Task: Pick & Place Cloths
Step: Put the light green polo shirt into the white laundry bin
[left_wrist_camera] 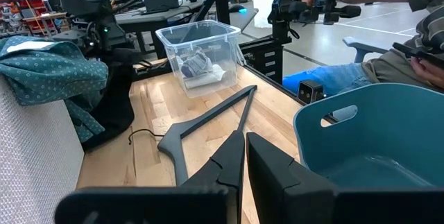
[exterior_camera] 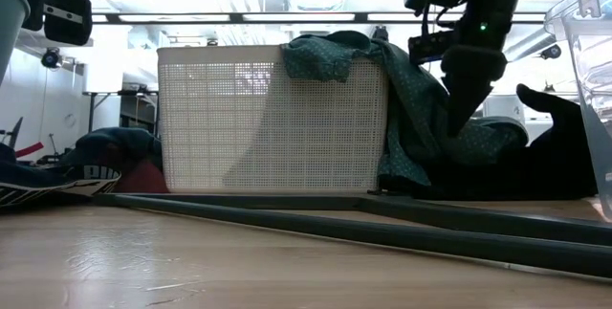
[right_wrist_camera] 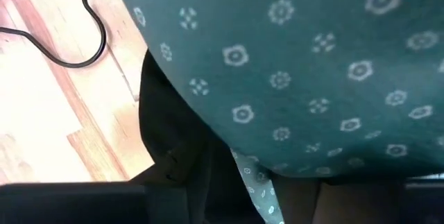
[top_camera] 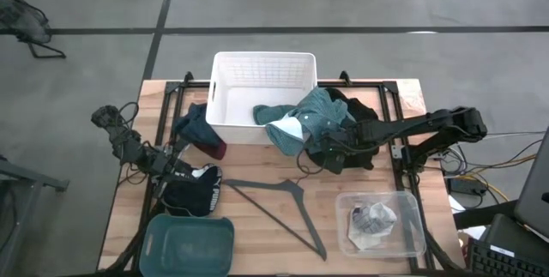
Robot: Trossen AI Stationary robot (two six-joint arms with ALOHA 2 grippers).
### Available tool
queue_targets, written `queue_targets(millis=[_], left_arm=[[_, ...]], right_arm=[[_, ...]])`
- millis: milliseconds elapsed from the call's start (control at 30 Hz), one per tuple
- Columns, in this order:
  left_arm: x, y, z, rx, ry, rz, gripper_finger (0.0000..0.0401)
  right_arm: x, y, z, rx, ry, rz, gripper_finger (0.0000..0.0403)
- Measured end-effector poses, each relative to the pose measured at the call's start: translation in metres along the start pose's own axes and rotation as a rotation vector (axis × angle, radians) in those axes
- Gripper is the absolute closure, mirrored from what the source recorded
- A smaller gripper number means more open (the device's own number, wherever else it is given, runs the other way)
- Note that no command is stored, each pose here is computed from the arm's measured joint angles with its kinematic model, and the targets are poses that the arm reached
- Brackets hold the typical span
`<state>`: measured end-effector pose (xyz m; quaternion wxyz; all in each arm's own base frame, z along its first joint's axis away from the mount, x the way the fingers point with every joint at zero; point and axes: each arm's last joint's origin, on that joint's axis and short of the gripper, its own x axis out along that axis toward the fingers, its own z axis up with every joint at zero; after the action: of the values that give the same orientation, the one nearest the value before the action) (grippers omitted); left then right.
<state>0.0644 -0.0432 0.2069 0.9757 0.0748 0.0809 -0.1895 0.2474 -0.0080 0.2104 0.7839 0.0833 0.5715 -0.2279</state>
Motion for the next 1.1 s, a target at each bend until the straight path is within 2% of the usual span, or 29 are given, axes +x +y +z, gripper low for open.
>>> queue_targets(millis=[267,433,533,767,1100], left_arm=[[0.0,0.0,0.0,0.0,-0.001,0.0,0.0378],[0.0,0.0,0.0,0.0,0.0,0.0,0.0378],[0.0,0.0,0.0,0.0,0.0,-0.001,0.0378],[0.0,0.0,0.0,0.0,0.0,0.0,0.0378],[0.0,0.0,0.0,0.0,0.0,-0.001,0.0378]], right_arm=[[0.001,-0.004,0.002,0.014,-0.002,-0.005,0.0385],[-0.003,-0.005,0.006,0.019,-0.02,-0.023,0.0393],[-0.017,-0.005,0.018,0.012,-0.07,-0.01,0.0393],[-0.071,-0.009,0.053,0.011,-0.228,-0.027,0.0394],[-0.146,-0.015,0.09,0.013,-0.485,0.017,0.0394]])
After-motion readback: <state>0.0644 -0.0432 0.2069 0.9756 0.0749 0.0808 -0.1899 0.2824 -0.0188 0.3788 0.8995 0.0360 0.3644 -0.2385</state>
